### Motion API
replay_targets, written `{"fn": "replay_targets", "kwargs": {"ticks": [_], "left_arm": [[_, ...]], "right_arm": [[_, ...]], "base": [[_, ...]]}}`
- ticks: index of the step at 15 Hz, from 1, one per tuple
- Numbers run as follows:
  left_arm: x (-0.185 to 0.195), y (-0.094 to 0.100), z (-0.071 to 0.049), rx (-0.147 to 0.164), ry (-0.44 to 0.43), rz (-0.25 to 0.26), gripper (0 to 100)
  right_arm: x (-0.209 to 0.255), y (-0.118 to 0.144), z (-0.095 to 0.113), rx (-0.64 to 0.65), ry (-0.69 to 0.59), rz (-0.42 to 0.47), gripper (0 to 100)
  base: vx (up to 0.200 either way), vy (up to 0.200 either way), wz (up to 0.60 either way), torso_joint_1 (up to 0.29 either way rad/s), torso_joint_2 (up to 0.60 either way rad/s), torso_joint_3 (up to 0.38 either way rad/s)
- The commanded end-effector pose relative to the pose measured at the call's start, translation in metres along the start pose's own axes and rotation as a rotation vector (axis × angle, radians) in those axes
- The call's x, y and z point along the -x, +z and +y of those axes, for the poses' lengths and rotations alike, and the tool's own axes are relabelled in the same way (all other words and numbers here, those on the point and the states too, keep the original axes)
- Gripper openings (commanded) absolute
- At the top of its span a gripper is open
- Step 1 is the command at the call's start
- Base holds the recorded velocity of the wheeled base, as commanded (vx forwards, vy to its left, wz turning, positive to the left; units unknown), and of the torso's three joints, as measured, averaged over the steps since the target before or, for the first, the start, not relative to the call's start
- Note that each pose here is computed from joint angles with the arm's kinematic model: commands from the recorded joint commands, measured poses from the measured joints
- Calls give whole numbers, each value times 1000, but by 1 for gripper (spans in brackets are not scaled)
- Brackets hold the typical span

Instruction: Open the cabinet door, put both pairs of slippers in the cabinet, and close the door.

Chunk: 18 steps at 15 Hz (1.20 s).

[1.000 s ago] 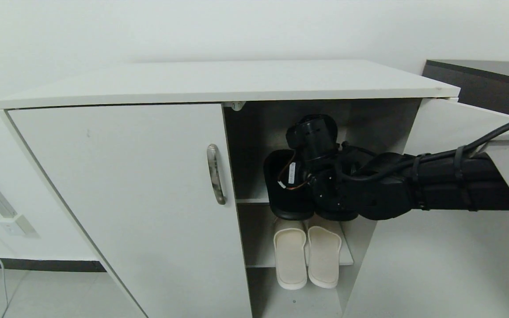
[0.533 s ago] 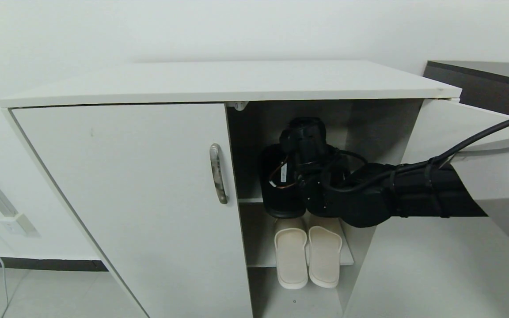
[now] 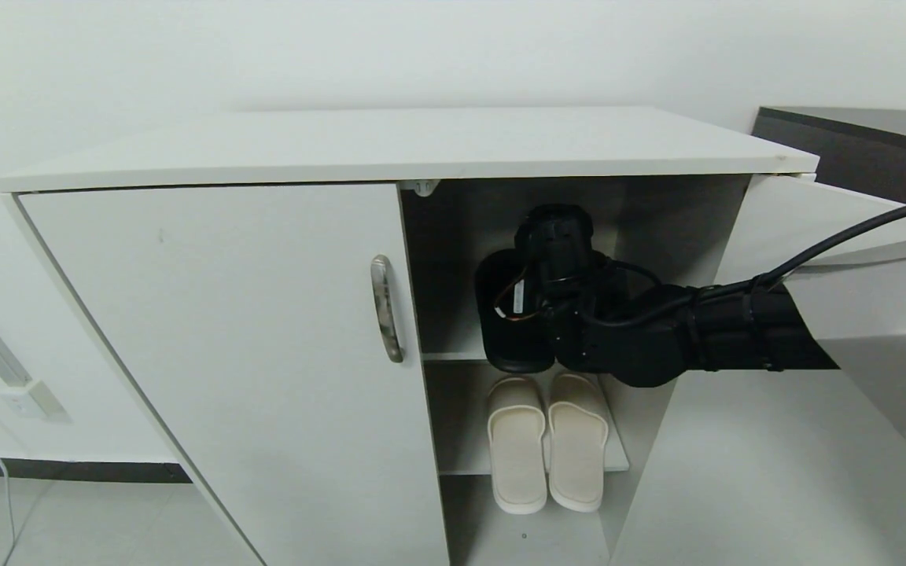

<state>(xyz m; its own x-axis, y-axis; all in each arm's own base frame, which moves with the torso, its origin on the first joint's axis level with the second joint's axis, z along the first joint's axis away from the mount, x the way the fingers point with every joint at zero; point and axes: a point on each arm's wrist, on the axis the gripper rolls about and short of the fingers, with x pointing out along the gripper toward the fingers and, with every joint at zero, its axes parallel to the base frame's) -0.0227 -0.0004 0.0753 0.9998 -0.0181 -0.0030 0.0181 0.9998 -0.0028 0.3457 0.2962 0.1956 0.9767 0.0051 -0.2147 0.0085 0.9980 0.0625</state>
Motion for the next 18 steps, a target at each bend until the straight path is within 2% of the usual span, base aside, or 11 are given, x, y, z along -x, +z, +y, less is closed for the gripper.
{"fn": "replay_targets", "kwargs": {"ticks": [1,4,5,10,14,18], "left_arm": [[0,0,0,0,0,0,0],[0,0,0,2,-2,-1,0],[0,0,0,2,0,0,0],[0,0,0,2,0,-1,0],[0,0,0,2,0,0,0],[0,0,0,2,0,-1,0]], "right_arm": [[-3,-3,0,3,-4,4,0],[-4,-6,0,7,-6,10,0],[-4,-6,0,8,-6,11,100],[13,-4,-2,20,5,18,100],[55,5,-12,21,33,18,100],[110,-2,-29,13,131,11,100]], "base": [[0,0,0,0,0,0],[0,0,0,0,0,0],[0,0,0,0,0,0],[0,0,0,0,0,0],[0,0,0,0,0,0],[0,0,0,0,0,0]]}}
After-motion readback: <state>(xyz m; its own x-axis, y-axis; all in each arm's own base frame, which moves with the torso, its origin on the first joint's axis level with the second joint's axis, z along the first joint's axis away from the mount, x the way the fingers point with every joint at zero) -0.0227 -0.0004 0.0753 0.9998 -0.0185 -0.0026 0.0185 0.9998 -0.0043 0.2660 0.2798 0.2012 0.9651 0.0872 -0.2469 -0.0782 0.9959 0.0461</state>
